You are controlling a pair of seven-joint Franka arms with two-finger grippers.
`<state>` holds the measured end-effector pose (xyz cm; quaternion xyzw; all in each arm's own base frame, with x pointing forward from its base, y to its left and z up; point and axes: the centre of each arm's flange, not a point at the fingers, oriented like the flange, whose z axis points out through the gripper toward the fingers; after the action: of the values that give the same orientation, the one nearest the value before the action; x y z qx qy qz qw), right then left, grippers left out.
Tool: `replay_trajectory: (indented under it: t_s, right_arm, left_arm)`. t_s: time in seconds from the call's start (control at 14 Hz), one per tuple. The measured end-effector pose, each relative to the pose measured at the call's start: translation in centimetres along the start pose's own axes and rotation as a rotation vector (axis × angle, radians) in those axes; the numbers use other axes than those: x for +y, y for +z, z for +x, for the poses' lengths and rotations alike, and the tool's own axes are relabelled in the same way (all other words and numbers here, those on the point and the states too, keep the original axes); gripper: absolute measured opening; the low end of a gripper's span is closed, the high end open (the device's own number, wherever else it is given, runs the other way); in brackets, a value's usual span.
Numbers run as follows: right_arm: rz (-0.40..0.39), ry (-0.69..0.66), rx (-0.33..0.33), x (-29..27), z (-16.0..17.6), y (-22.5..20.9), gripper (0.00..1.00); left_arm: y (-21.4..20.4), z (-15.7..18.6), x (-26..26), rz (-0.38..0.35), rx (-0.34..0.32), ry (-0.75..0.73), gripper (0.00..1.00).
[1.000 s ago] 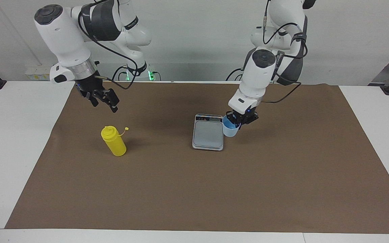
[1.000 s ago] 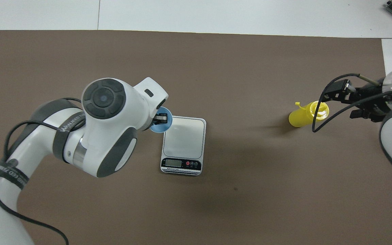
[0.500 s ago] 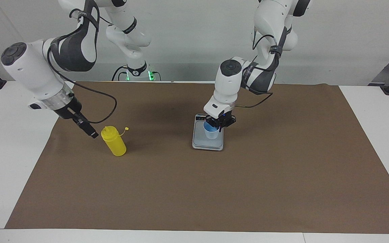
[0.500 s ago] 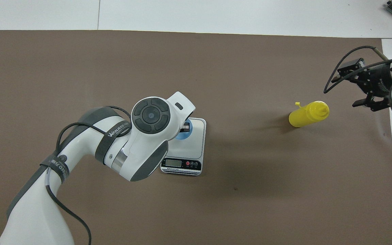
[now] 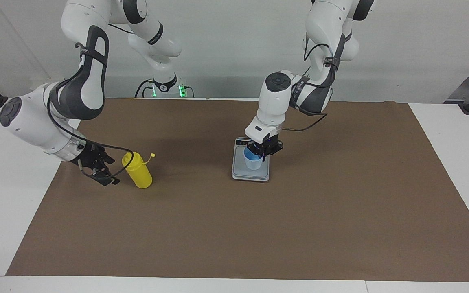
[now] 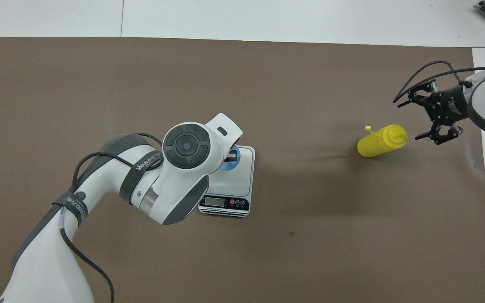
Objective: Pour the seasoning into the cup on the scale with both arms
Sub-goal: 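Carry the blue cup onto the scale while the right gripper opens, then release the cup with the left gripper while the right gripper grasps bottle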
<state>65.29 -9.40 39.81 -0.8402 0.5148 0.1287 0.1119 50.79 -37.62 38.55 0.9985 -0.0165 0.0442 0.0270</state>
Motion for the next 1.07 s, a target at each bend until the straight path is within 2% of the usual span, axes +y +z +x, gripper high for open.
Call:
replay_trajectory:
  t_s: [0.36, 0.43, 0.5, 0.57, 0.86, 1.07]
  right_arm:
    - [-0.060, 0.054, -0.103, 0.9, 2.4, 6.1, 1.00]
    - [-0.069, 0.058, -0.115, 1.0, 2.4, 6.8, 1.00]
    - [-0.071, 0.061, -0.126, 1.1, 2.2, 7.2, 1.00]
    - [-0.065, 0.065, -0.143, 1.1, 2.0, 7.4, 1.00]
    - [-0.068, 0.079, -0.208, 1.3, 1.1, 8.3, 1.00]
    - [-0.059, 0.091, -0.243, 1.5, 0.5, 8.7, 1.00]
  left_arm:
    - [0.9, -0.7, 0.4, -0.011, 0.010, -0.004, 0.03]
    - [1.0, -0.7, 0.4, -0.011, 0.010, -0.004, 0.09]
    - [1.0, -0.7, 0.3, -0.011, 0.011, -0.005, 0.10]
    - [1.0, -0.7, 0.3, -0.012, 0.012, -0.005, 0.16]
    - [0.3, 0.3, -0.9, -0.006, 0.022, -0.032, 0.61]
    - [-3.2, 2.8, -5.0, 0.013, 0.040, -0.094, 0.95]
